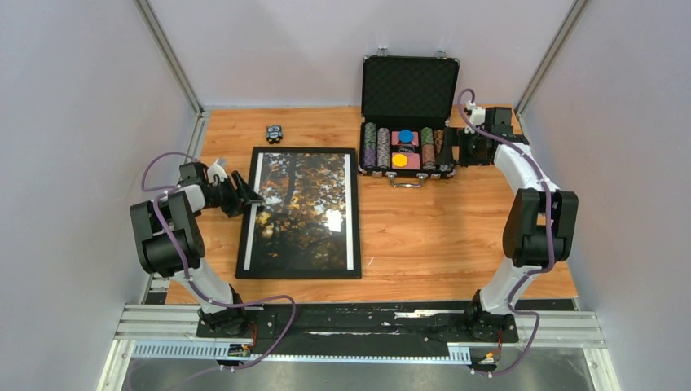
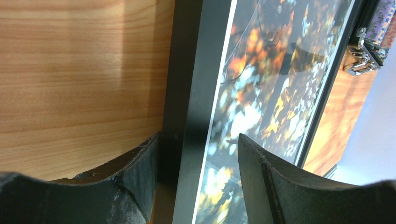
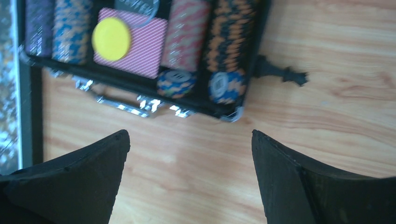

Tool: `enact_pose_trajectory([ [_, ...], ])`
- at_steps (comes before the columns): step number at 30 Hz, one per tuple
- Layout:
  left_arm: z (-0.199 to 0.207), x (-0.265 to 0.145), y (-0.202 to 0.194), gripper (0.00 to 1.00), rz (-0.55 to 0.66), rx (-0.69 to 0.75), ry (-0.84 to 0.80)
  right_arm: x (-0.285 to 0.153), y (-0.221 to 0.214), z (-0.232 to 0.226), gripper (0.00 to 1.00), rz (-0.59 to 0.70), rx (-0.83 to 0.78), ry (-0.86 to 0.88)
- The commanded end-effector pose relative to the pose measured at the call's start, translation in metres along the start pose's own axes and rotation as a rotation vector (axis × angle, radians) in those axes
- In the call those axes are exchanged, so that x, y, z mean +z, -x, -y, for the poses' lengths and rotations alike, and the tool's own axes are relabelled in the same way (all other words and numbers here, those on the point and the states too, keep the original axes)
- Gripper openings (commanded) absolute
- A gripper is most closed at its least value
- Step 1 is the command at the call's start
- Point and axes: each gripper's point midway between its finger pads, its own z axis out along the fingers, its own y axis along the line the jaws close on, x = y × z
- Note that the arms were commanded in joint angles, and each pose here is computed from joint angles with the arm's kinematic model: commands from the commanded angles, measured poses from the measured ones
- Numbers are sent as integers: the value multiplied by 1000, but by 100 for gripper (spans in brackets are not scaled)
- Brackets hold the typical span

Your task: Put the photo into the frame

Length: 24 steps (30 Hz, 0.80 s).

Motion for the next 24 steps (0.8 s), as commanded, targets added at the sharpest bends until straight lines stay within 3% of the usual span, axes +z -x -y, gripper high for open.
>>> enact_pose_trajectory([
  [1, -1, -2, 19, 69, 34, 47, 11, 9, 37, 33, 99, 83, 14, -102],
  [7, -4, 1, 15, 71, 11, 35, 12, 31, 53, 64, 95, 86, 28, -173],
  [13, -7, 5, 12, 75, -15, 18, 6, 39, 44, 62, 95, 71, 75, -132],
  [18, -8, 2, 15, 82, -5, 28, 27, 32, 40, 61, 95, 83, 87, -119],
  [24, -4, -11, 26, 99, 52, 69, 74, 17, 49, 59, 97, 123, 87, -100],
])
